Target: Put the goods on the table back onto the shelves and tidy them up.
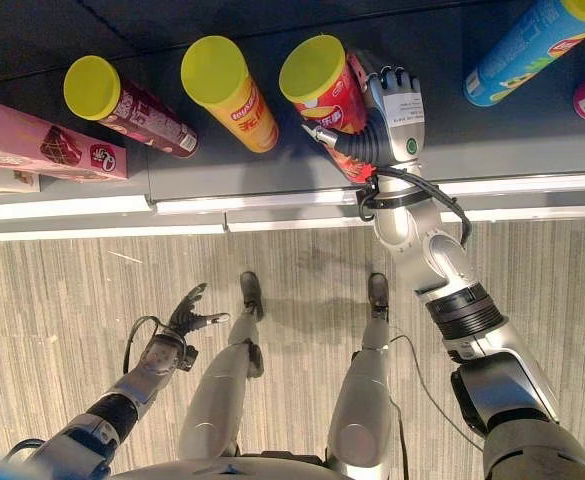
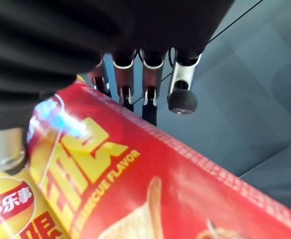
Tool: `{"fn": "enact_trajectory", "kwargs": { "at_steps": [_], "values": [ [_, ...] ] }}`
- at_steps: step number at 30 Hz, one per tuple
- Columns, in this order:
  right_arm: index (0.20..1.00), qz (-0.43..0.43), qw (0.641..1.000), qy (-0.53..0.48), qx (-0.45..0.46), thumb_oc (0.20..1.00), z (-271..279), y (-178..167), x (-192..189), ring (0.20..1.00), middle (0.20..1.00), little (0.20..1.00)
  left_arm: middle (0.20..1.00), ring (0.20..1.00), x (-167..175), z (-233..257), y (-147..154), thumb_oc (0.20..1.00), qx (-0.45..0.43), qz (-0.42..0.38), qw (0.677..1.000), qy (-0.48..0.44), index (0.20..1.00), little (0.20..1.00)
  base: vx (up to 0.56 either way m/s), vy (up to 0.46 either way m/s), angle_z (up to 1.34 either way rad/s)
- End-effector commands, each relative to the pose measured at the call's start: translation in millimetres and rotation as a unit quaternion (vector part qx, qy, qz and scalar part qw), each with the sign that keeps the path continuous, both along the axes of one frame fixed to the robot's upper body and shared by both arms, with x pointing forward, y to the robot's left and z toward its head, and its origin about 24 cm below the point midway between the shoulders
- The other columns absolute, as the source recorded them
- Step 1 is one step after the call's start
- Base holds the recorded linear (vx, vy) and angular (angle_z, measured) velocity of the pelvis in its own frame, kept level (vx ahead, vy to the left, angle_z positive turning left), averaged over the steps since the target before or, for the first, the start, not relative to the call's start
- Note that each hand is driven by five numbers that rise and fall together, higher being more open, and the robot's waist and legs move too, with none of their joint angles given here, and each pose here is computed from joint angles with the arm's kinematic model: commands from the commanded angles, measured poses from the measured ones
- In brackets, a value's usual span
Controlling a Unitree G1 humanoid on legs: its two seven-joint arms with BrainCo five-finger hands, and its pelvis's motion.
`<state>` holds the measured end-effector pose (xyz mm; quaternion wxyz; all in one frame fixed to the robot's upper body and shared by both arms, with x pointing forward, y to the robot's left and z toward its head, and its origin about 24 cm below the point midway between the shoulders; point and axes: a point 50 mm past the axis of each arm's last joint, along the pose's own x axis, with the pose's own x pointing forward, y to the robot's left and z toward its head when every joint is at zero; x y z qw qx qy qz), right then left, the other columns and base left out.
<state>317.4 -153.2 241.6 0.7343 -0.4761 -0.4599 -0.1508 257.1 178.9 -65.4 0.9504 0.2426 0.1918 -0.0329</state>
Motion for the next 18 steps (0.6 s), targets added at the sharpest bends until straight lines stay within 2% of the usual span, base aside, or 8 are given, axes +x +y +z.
{"fn": "enact_trajectory", "kwargs": {
  "at_steps": [1, 18],
  "values": [
    [0.2, 0.025, 0.995, -0.079, 0.047, 0.2, 30.2, -3.9, -13.2, 0.2, 0.2, 0.2, 1.0, 1.0, -7.4, -6.1, 7.4, 1.0, -0.001, 0.02, 1.0, 0.012, 1.0, 1.0, 0.0, 0.0, 0.0],
    [0.2, 0.013, 0.99, -0.106, 0.09, 0.2, 37.2, -7.7, -13.8, 0.2, 0.2, 0.2, 1.0, 1.0, -8.1, -6.7, 3.9, 1.0, -0.004, 0.022, 1.0, 0.012, 1.0, 1.0, 0.0, 0.0, 0.0]
  ]
}}
